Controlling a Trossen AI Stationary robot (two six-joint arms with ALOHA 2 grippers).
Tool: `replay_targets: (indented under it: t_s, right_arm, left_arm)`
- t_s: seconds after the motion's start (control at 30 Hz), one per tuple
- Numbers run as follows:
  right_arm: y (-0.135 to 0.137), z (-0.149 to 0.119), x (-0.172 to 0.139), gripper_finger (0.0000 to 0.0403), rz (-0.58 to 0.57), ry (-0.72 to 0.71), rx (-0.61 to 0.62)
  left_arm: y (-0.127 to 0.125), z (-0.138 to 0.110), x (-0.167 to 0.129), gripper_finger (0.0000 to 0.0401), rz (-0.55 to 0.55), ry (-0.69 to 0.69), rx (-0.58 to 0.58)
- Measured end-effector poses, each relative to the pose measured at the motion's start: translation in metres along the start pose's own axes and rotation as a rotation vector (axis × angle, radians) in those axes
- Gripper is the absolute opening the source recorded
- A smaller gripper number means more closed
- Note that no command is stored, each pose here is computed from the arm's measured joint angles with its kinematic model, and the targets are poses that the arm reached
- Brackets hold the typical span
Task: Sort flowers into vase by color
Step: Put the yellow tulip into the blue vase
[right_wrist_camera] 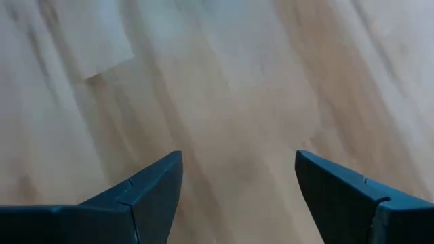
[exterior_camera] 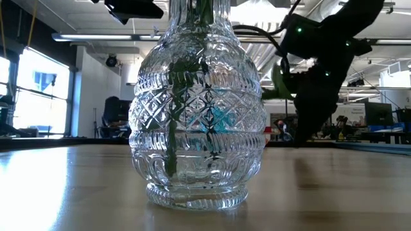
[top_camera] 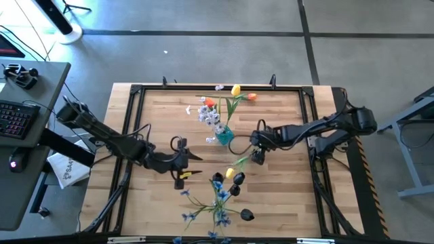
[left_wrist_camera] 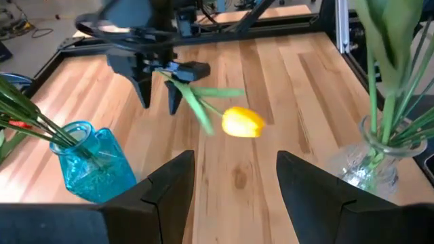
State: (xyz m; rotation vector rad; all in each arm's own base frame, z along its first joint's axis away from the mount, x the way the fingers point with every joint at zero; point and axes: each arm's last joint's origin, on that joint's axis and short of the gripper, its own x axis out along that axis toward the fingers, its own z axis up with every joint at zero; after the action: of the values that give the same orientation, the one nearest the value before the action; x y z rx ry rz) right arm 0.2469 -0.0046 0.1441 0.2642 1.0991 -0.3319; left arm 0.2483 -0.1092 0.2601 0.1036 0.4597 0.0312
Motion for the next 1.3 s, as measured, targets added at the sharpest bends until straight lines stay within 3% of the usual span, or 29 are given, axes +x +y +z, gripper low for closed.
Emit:
replay_targets:
  t_s: [0.17,0.27,0.4,0.47,0.53,0.7,0.8,0.93,1.07,1.2,1.3]
  right_arm:
    - [-0.004,0.010,-0.012,0.0310,0.110,0.140,0.043]
    - [-0.008,0.015,-0.023,0.0329,0.098,0.237,0.018]
    - [-0.007,0.019,-0.034,0.0338,0.027,0.262,-0.208]
    - [-0.005,0.017,-0.034,0.0334,0.059,0.276,-0.327]
    - [-0.002,0.019,-0.034,0.0322,0.148,0.259,-0.356]
    - [0.002,0.027,-0.031,0.0239,0.266,0.165,-0.354]
    - [0.000,0.022,-0.025,0.0147,0.282,0.164,-0.337]
    - [-0.007,0.020,-0.019,0.0024,0.311,0.165,-0.166]
    - [-0.007,0.026,-0.018,0.0026,0.524,0.137,-0.061]
    - [-0.005,0.030,-0.014,0.0024,0.774,0.021,-0.091]
    - [-0.005,0.031,-0.010,0.0006,0.850,-0.111,-0.143]
  left_arm:
    - [-0.002,-0.004,0.007,0.0198,0.010,0.023,0.010]
    - [-0.003,-0.006,0.010,0.0198,0.018,0.029,0.012]
    - [-0.004,-0.006,0.013,0.0198,0.018,0.026,0.012]
    - [-0.004,-0.007,0.014,0.0198,0.019,0.029,0.014]
    - [-0.004,-0.007,0.014,0.0198,0.019,0.028,0.013]
    - [-0.004,-0.007,0.014,0.0197,0.019,0.029,0.008]
    - [-0.005,-0.007,0.013,0.0197,0.017,0.030,0.007]
    - [-0.007,-0.007,0.012,0.0197,0.008,0.028,0.018]
    - [-0.008,-0.007,0.012,0.0197,0.016,0.025,0.020]
    - [-0.008,-0.007,0.012,0.0197,0.015,0.020,0.018]
    - [-0.010,-0.007,0.011,0.0197,0.013,0.016,0.021]
